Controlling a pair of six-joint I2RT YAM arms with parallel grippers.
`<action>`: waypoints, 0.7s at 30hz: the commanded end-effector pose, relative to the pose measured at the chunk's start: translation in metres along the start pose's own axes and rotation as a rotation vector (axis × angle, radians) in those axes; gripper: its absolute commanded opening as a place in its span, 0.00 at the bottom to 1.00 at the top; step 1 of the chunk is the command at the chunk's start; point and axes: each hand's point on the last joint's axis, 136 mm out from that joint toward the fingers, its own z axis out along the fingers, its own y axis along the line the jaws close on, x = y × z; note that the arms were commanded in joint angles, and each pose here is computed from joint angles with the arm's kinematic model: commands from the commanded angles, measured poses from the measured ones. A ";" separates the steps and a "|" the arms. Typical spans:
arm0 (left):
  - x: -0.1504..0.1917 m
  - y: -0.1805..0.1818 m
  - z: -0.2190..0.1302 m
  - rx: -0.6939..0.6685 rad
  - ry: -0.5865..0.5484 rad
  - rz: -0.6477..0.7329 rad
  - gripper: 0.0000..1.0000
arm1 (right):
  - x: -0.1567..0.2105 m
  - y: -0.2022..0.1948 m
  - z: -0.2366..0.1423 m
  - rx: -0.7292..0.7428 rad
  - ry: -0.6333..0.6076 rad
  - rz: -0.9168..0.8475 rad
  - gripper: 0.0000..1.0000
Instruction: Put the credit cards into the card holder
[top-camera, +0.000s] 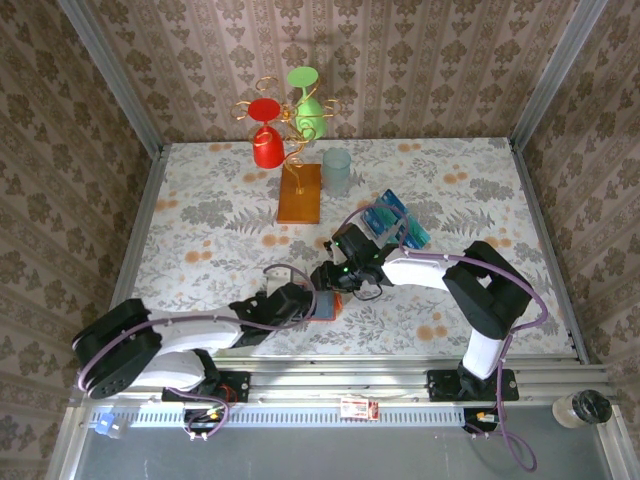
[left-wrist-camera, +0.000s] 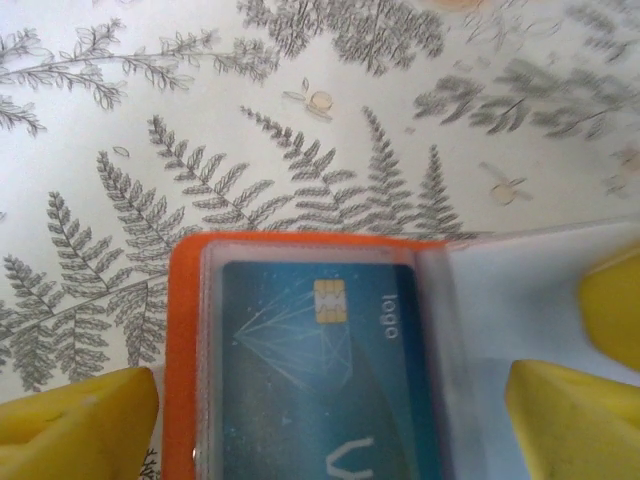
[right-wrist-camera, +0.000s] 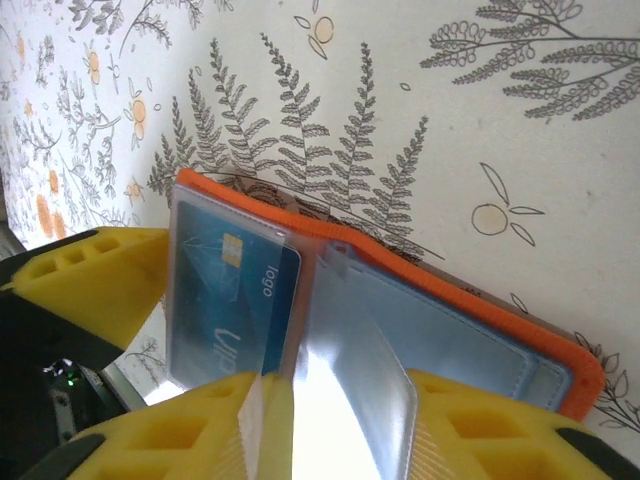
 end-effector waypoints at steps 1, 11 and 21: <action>-0.014 0.012 -0.017 -0.019 -0.050 -0.021 0.97 | 0.000 0.022 -0.010 -0.054 -0.009 -0.013 0.48; -0.033 0.063 -0.052 -0.047 -0.129 -0.149 1.00 | 0.006 0.052 -0.003 -0.036 -0.009 -0.049 0.76; -0.030 0.087 -0.062 -0.059 -0.148 -0.198 1.00 | 0.013 0.070 0.031 -0.029 0.014 -0.041 0.89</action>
